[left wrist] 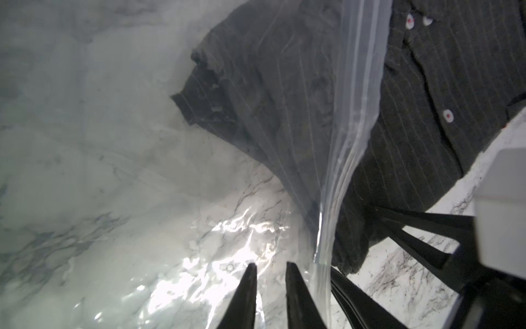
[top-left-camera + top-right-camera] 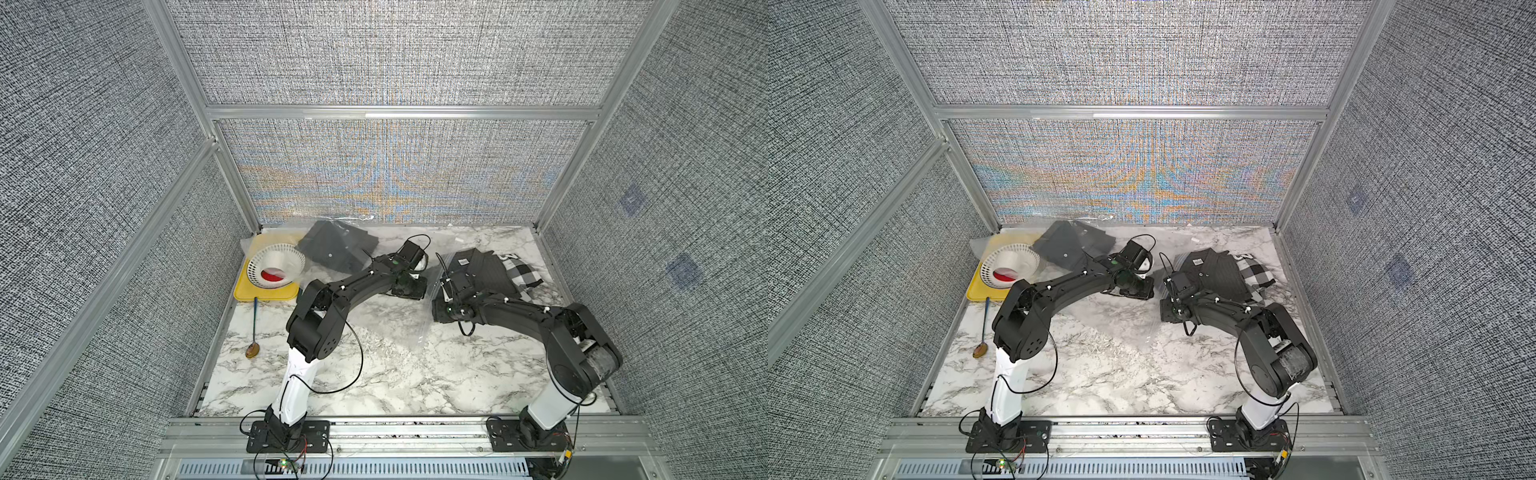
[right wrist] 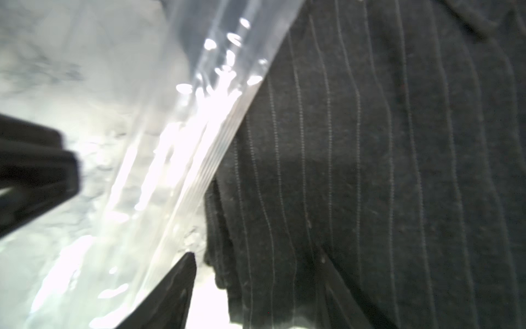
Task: Place the folded shirt into the vacuum bag
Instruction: Place the shirt in the vacuum bag, then adjust the vacuum bag at the center of the board.
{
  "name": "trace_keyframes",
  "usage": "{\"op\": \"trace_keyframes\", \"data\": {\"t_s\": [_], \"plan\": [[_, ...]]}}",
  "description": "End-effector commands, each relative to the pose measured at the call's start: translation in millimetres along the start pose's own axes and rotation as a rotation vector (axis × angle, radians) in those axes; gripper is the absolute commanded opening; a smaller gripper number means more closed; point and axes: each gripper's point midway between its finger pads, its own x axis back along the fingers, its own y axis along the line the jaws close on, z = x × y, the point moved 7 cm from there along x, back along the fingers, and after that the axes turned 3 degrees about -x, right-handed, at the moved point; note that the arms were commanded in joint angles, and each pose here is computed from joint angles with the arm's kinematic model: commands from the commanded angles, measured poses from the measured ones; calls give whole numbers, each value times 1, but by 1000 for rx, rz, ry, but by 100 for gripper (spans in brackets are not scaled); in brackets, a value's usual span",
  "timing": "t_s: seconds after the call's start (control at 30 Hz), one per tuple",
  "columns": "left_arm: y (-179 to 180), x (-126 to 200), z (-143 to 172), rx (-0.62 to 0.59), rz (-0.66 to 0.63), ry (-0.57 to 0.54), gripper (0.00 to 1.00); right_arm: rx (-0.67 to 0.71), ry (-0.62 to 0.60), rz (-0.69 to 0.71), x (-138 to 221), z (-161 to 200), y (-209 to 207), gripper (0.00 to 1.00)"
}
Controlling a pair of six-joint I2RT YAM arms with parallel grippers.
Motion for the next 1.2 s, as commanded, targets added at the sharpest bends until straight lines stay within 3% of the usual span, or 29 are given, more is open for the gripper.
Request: {"op": "trace_keyframes", "data": {"t_s": [0.0,0.1,0.27,0.6,0.8,1.03,1.17], "plan": [[-5,6,6,-18,0,5,36,-9,-4,32,0,0,-2,69],[-12,16,26,-74,-78,26,50,-19,-10,-27,1,-2,5,67],[-11,11,66,-143,-242,51,62,-71,-4,-192,-1,-9,16,67],[-28,26,81,-170,-227,12,83,-151,-64,-374,11,-22,18,85],[-35,21,78,-188,-224,13,86,-174,-67,-398,12,-25,15,84],[-49,11,75,-248,-274,19,86,-307,-90,-507,29,-22,-14,77],[-51,1,76,-324,-421,37,86,-337,-102,-503,34,-23,-24,76]]}}
